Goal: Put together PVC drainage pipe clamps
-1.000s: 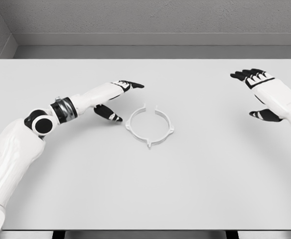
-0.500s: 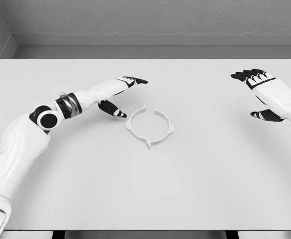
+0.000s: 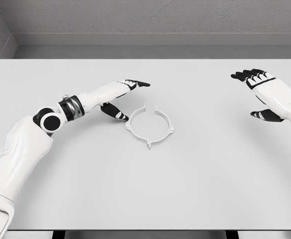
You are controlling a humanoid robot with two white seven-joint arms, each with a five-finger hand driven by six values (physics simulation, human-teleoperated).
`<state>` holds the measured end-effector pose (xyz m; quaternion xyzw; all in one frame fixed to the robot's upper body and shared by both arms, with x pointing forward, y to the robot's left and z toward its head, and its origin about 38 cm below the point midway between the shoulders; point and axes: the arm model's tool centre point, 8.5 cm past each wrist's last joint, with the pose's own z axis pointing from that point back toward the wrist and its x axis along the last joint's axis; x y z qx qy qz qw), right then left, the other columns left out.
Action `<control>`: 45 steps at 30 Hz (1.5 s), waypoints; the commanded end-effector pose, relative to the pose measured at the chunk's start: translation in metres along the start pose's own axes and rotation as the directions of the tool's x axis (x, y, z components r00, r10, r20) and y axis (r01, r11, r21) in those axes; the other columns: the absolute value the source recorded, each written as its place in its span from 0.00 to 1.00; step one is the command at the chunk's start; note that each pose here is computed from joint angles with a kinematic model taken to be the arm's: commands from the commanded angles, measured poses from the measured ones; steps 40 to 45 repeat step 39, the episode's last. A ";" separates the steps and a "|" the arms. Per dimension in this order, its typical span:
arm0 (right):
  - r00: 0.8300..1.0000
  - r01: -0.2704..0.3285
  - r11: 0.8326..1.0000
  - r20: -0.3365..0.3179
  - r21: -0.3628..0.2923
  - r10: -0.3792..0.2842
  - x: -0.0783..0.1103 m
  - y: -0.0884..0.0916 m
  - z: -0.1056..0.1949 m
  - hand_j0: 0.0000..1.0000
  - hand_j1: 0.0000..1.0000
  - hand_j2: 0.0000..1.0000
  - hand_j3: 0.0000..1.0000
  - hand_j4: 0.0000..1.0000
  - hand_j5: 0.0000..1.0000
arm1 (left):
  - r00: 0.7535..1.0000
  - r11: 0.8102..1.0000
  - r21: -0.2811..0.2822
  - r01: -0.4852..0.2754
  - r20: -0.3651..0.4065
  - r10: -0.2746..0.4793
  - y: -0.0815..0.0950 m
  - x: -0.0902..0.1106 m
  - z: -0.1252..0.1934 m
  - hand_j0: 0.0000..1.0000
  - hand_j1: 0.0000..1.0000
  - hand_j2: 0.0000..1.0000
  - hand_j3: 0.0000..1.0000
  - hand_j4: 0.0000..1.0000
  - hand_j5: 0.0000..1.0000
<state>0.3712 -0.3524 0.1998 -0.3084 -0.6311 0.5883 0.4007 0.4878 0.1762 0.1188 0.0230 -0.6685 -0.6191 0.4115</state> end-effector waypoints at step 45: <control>1.000 0.005 1.000 0.010 -0.007 -0.005 0.003 -0.001 -0.002 1.00 1.00 1.00 1.00 1.00 1.00 | 0.920 0.993 0.072 0.097 -0.386 -0.062 0.087 -0.099 0.180 1.00 1.00 1.00 1.00 1.00 1.00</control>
